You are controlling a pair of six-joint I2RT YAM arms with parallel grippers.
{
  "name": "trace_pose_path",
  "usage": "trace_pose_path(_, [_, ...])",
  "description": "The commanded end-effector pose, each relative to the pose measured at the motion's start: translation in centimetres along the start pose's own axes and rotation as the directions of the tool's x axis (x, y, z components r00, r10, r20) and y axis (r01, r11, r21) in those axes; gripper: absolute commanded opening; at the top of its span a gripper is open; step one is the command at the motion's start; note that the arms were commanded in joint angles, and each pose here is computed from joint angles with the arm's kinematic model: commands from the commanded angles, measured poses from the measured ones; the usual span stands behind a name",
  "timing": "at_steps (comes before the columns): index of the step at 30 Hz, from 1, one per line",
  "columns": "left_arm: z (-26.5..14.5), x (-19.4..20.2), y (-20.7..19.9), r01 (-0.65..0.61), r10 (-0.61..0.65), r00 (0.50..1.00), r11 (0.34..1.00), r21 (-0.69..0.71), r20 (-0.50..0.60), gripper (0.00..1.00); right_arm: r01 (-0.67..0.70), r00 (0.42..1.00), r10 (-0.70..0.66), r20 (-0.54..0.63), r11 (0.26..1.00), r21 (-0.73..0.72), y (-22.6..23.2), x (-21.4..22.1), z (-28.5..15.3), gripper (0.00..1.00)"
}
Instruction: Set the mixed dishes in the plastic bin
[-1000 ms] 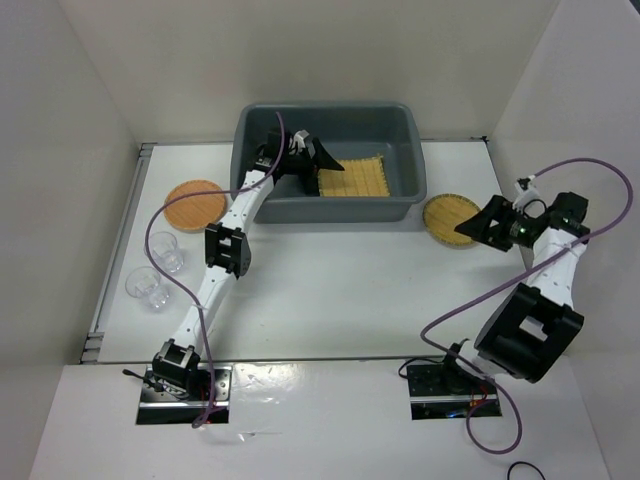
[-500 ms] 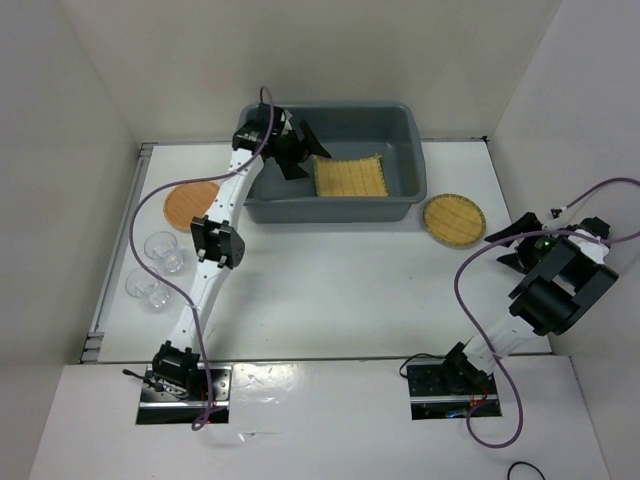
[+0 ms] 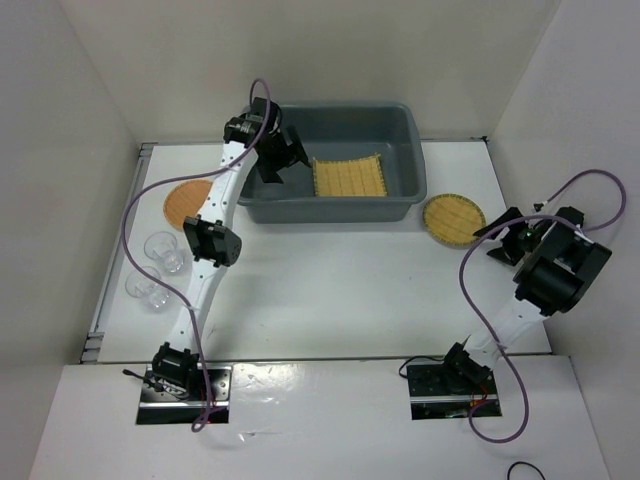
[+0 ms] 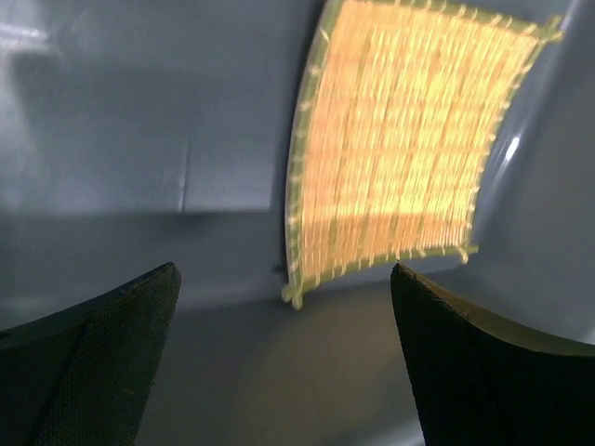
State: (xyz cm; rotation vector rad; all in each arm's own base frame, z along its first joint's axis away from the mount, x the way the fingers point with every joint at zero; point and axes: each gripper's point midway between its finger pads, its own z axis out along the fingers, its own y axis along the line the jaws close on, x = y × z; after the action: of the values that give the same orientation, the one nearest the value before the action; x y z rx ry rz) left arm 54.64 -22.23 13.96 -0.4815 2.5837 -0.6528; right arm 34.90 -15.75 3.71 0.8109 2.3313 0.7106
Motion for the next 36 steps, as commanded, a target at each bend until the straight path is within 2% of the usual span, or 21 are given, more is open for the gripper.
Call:
trace_pose_path(1, [-9.9, -1.5, -4.7, -0.101, 0.089, 0.984, 0.992, 0.073, 0.154, 1.0, -0.061, 0.997, 0.058, -0.044, 0.996, -0.068, 0.6, 0.0, 3.3, 0.84])
trace_pose_path(4, [-14.2, -0.6, -7.7, -0.159, 0.129, 0.975, 0.974, 0.162, 0.182, 1.0, -0.099, 0.99, 0.086, -0.107, 0.988, -0.116, 1.4, 0.6, 5.4, 0.83])
trace_pose_path(9, [-19.4, 0.8, -10.6, -0.19, 0.137, 0.963, 0.955, 0.228, 0.23, 1.0, -0.12, 0.983, 0.096, -0.155, 0.981, -0.153, 1.7, 1.1, 8.2, 0.82])
trace_pose_path(11, [-19.8, 1.8, -11.5, -0.198, 0.143, 0.964, 0.949, 0.245, 0.224, 1.0, -0.145, 0.977, 0.108, -0.183, 0.968, -0.203, 2.4, 1.0, 9.0, 0.79])
trace_pose_path(13, [-19.9, 2.7, -11.9, -0.195, 0.147, 0.968, 0.95, 0.245, 0.201, 1.0, -0.183, 0.965, 0.13, -0.227, 0.956, -0.229, 2.3, 1.8, 10.1, 0.7])
trace_pose_path(15, [-20.1, 3.6, -12.1, -0.2, 0.157, 0.97, 0.949, 0.243, 0.184, 1.0, -0.186, 0.964, 0.128, -0.232, 0.95, -0.25, 2.4, 1.5, 10.6, 0.53])
trace_pose_path(16, [-20.3, 4.5, -12.6, -0.212, 0.171, 0.969, 0.947, 0.241, 0.18, 1.0, -0.2, 0.96, 0.139, -0.245, 0.949, -0.244, 1.9, 2.0, 10.9, 0.27])
trace_pose_path(18, [-19.6, 5.2, -12.4, -0.202, 0.171, 0.973, 0.956, 0.215, 0.157, 1.0, -0.206, 0.955, 0.134, -0.263, 0.942, -0.266, 2.3, 1.8, 10.9, 0.06])
trace_pose_path(19, [-19.9, 5.8, -12.6, -0.21, 0.179, 0.971, 0.955, 0.208, 0.16, 1.0, -0.199, 0.955, 0.123, -0.27, 0.94, -0.277, 1.9, 2.0, 10.8, 0.0])
trace_pose_path(21, [-20.4, 6.3, -12.8, -0.217, 0.186, 0.969, 0.955, 0.204, 0.16, 1.0, -0.239, 0.942, 0.14, -0.306, 0.918, -0.317, 2.3, 2.5, 10.0, 0.0])
trace_pose_path(23, [-20.6, 6.8, -12.9, -0.223, 0.193, 0.969, 0.953, 0.206, 0.154, 1.0, -0.207, 0.948, 0.103, -0.302, 0.918, -0.338, 2.5, 2.4, 8.8, 0.0])
trace_pose_path(28, [-22.9, 6.6, -13.2, -0.24, 0.199, 0.961, 0.945, 0.221, 0.191, 1.0, -0.061, 0.982, -0.013, -0.188, 0.921, -0.386, 3.8, 0.8, 3.1, 0.0])
trace_pose_path(29, [-23.0, 6.3, -12.9, -0.244, 0.202, 0.959, 0.946, 0.215, 0.198, 1.0, 0.015, 0.99, -0.069, -0.122, 0.92, -0.393, 5.2, -0.6, 1.0, 0.0])
trace_pose_path(31, [-23.8, 6.2, -13.0, -0.254, 0.208, 0.957, 0.937, 0.241, 0.201, 1.0, 0.072, 0.991, -0.111, -0.078, 0.917, -0.392, 6.5, -1.0, -1.5, 0.0])
trace_pose_path(32, [-23.8, 5.8, -12.7, -0.262, 0.215, 0.955, 0.935, 0.239, 0.205, 1.0, 0.176, 0.982, -0.19, 0.002, 0.906, -0.386, 7.8, -2.0, -3.8, 0.0])
trace_pose_path(33, [-24.0, 5.7, -13.0, -0.284, 0.233, 0.949, 0.926, 0.249, 0.214, 1.0, 0.214, 0.976, -0.213, 0.047, 0.894, -0.393, 8.7, -2.7, -5.7, 0.0])
trace_pose_path(35, [-24.2, 4.7, -12.5, -0.282, 0.226, 0.947, 0.926, 0.253, 0.227, 1.0, 0.295, 0.955, -0.253, 0.157, 0.872, -0.39, 11.0, -4.3, -8.9, 0.0])
trace_pose_path(36, [-24.6, 4.7, -12.6, -0.294, 0.236, 0.945, 0.916, 0.272, 0.228, 1.0, 0.42, 0.901, -0.336, 0.274, 0.832, -0.361, 13.9, -5.8, -11.9, 0.0])
